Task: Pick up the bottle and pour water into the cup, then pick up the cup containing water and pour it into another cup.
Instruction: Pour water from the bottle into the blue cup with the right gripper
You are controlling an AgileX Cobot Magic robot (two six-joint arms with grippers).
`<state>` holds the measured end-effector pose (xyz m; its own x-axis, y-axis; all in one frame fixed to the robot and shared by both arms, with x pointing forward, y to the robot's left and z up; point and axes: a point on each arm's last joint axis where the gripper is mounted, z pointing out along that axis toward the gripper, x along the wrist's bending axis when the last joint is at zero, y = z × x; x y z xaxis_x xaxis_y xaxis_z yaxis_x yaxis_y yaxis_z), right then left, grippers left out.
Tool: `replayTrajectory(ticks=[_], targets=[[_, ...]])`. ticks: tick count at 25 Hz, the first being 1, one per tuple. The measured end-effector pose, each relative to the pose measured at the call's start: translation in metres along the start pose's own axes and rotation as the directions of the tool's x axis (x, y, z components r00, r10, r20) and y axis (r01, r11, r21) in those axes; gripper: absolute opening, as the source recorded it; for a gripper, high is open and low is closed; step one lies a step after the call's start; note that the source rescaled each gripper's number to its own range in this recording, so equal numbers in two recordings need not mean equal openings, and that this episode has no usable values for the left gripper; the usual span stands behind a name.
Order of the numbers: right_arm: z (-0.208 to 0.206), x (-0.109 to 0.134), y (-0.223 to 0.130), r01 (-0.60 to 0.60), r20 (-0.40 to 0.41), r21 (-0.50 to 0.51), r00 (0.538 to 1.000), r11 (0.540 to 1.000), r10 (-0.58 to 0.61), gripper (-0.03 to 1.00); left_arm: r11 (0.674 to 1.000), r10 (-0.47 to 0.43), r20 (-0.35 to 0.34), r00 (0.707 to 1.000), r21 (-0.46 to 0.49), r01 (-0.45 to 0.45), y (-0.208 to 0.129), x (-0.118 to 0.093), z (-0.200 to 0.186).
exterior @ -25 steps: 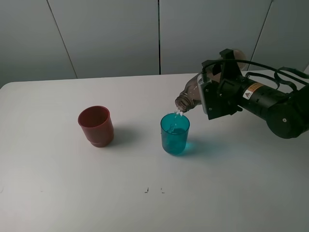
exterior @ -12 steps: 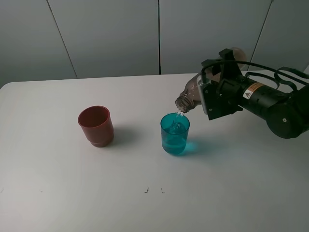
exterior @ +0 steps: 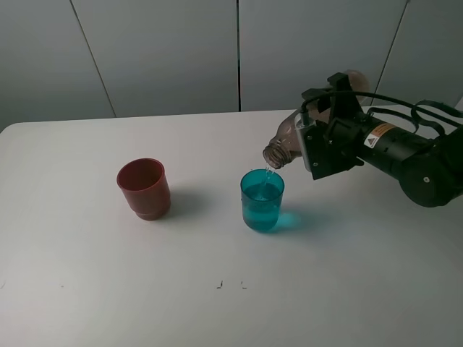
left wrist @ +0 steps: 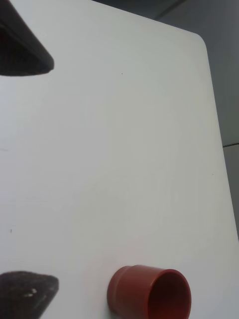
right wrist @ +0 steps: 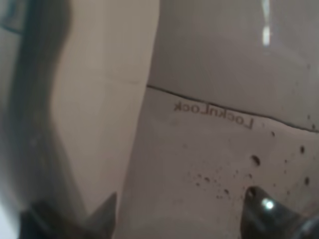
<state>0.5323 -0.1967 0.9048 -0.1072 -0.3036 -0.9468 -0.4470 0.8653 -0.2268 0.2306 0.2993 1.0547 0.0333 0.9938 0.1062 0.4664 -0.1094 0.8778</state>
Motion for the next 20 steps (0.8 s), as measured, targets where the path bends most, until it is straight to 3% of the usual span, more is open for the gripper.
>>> replayTrajectory(ticks=[20], targets=[[-0.0003,-0.0015,0.0031,-0.003,0.012,-0.035,1.0,0.999,0.004,0.0,1.0,0.0,0.0,1.0,0.0,0.0,0.0,0.0,0.0]])
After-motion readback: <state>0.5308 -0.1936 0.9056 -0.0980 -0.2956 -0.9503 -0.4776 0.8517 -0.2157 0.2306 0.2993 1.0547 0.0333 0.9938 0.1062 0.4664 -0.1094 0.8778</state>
